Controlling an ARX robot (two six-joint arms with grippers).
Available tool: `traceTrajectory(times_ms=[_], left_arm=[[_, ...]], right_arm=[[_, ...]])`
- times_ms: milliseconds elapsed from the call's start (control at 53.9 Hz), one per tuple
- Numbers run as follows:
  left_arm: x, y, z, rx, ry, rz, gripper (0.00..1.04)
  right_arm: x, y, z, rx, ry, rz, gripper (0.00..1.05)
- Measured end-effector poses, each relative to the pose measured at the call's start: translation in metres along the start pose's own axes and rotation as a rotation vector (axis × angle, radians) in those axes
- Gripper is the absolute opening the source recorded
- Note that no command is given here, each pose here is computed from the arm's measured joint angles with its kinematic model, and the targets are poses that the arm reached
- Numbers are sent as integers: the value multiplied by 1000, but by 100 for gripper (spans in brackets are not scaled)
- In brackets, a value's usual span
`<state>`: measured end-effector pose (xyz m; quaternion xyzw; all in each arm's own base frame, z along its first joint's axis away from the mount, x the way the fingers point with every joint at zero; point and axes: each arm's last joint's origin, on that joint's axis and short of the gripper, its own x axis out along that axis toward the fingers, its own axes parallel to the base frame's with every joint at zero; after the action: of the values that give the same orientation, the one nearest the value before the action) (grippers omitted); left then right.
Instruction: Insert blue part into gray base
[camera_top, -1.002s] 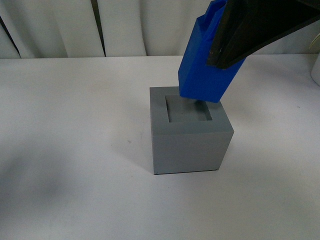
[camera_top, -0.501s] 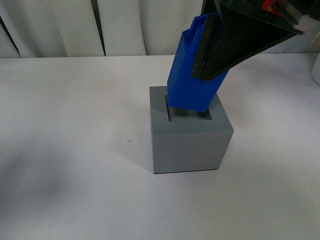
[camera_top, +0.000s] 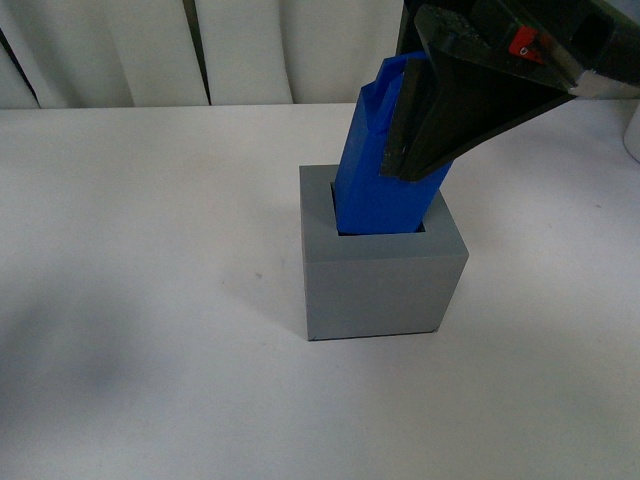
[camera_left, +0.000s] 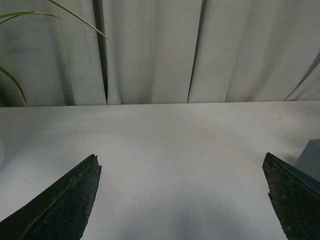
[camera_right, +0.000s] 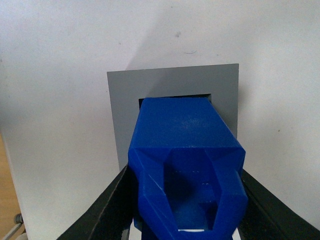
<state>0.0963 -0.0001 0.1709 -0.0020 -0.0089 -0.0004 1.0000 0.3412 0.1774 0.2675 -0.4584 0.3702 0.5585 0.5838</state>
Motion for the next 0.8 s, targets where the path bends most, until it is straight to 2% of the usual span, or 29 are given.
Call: traceTrajectory(times_ms=[798], left_arm=[[0,0,0,0,0,0,99]], right_arm=[[7,0,0,-15,47,34,47]])
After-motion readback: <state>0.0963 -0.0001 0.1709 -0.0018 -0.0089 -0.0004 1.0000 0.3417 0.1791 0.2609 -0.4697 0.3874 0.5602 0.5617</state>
